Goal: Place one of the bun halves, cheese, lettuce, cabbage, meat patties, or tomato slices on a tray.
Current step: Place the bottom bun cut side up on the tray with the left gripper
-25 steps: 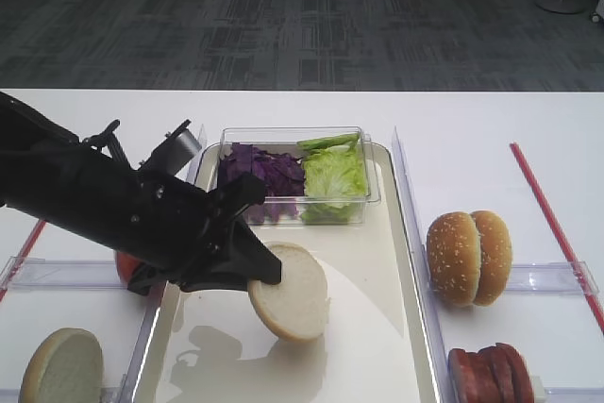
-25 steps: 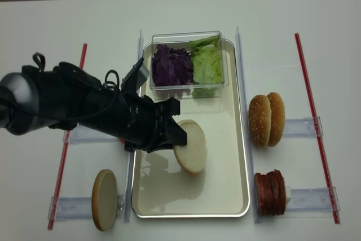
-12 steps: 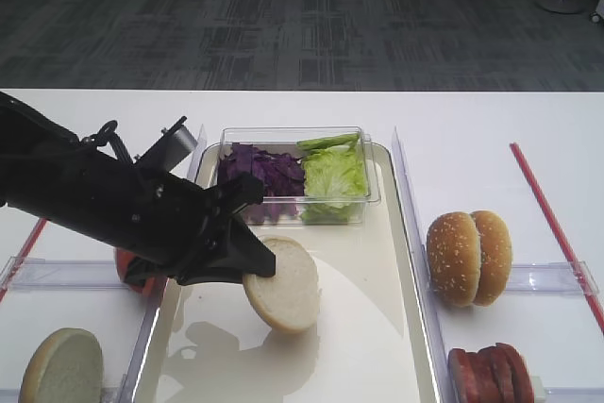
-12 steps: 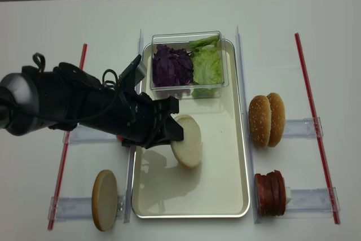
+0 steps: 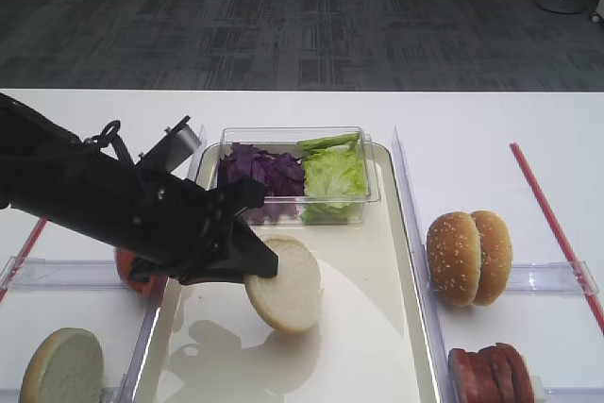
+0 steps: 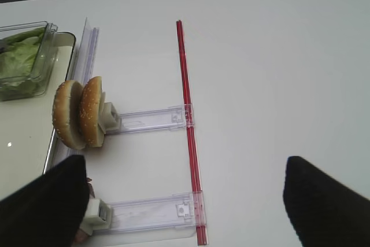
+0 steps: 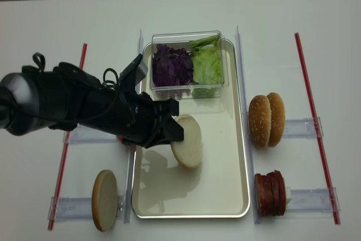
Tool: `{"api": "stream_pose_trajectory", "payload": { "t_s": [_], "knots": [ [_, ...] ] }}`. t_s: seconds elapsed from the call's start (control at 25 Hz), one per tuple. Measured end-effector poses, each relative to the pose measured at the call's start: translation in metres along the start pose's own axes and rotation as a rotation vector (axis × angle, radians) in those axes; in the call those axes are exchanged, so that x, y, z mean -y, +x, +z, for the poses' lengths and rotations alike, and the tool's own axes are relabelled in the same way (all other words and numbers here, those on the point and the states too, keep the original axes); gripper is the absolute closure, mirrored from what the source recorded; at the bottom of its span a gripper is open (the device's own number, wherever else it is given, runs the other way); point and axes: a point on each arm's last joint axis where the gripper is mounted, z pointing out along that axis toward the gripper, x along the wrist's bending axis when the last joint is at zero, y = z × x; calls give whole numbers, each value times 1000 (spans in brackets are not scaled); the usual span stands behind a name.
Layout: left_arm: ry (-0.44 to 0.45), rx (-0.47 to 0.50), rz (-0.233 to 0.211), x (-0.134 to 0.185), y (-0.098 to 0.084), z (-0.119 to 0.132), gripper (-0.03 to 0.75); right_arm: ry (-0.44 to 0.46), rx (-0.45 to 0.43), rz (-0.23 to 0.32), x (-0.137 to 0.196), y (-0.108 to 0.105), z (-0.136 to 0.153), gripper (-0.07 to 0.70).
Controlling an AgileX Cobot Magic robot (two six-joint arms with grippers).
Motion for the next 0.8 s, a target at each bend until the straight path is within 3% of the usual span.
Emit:
{"api": "stream_pose_trajectory", "payload": {
  "t_s": [0.32, 0.68, 0.8],
  "knots": [
    [34, 102, -39, -2, 11, 23, 598, 0, 0, 0, 0, 0, 0, -60],
    [72, 63, 15, 2, 16, 24, 595, 0, 0, -2, 0, 0, 0, -60],
    [75, 45, 21, 2, 18, 24, 547, 0, 0, -2, 0, 0, 0, -60]
  ]
}}
